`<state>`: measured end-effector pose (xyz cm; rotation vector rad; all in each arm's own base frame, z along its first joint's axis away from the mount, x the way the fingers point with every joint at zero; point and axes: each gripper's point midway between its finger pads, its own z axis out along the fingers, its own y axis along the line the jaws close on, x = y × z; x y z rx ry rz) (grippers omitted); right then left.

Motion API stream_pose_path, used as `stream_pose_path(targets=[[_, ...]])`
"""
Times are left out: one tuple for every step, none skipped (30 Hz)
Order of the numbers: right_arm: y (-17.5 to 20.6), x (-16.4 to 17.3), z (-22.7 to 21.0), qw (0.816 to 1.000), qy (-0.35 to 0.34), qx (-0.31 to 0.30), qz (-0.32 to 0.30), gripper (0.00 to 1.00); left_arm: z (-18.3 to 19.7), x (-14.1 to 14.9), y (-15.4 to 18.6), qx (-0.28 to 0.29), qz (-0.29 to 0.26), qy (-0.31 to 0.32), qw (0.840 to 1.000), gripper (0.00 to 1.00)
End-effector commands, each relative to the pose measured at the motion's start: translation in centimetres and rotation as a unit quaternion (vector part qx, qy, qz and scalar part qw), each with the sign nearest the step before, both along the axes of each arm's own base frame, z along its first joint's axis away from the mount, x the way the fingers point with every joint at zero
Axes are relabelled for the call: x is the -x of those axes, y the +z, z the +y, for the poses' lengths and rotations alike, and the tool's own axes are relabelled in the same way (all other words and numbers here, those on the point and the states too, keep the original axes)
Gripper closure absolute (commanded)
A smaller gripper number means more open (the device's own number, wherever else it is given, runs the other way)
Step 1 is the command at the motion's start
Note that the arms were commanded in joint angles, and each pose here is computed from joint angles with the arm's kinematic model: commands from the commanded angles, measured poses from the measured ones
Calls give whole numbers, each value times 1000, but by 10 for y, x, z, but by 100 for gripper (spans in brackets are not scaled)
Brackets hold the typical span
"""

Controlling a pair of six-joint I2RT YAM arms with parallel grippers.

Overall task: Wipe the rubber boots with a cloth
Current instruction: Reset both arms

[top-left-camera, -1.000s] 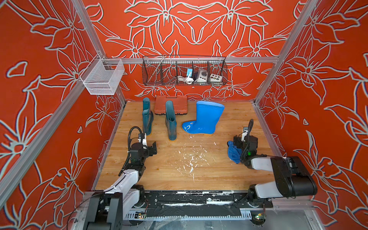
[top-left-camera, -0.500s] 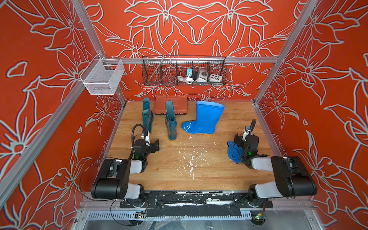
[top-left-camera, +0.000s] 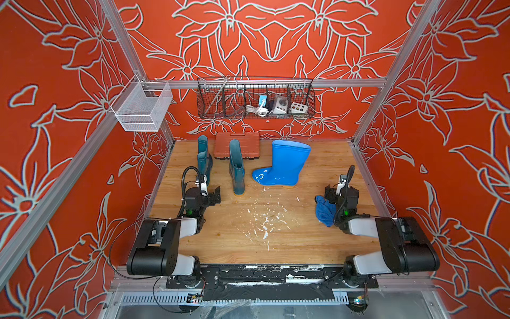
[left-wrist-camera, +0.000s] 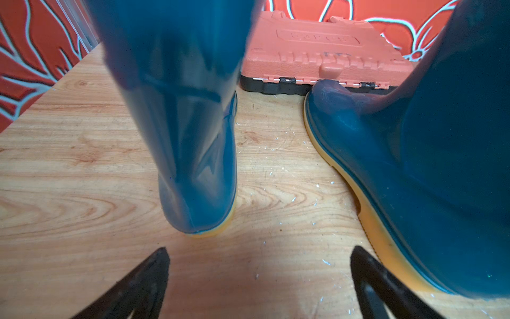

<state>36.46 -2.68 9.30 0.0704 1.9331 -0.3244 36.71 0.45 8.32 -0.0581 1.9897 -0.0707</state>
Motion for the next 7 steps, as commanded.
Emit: stream_pose_path(targets=[[6, -2, -1, 1000, -5, -2, -13, 2, 2, -3, 1, -2, 3, 1, 1000, 1], [6, -2, -2, 1000, -6, -2, -12, 2, 2, -3, 0, -2, 4, 1, 1000, 1], [6, -2, -2, 1000, -6, -2, -13, 2, 2, -3, 1, -2, 3, 1, 1000, 1], [6, -2, -2, 1000, -6, -2, -13, 2, 2, -2, 1, -2, 2, 2, 1000, 1], [6, -2, -2, 1000, -6, -2, -13, 2, 2, -2, 1, -3, 1, 2, 1000, 1], [6, -2, -2, 1000, -6, -2, -13, 2, 2, -2, 2, -3, -1, 2, 1000, 1], [6, -2, -2, 1000, -6, -1, -13, 2, 2, -1, 2, -3, -1, 2, 1000, 1]])
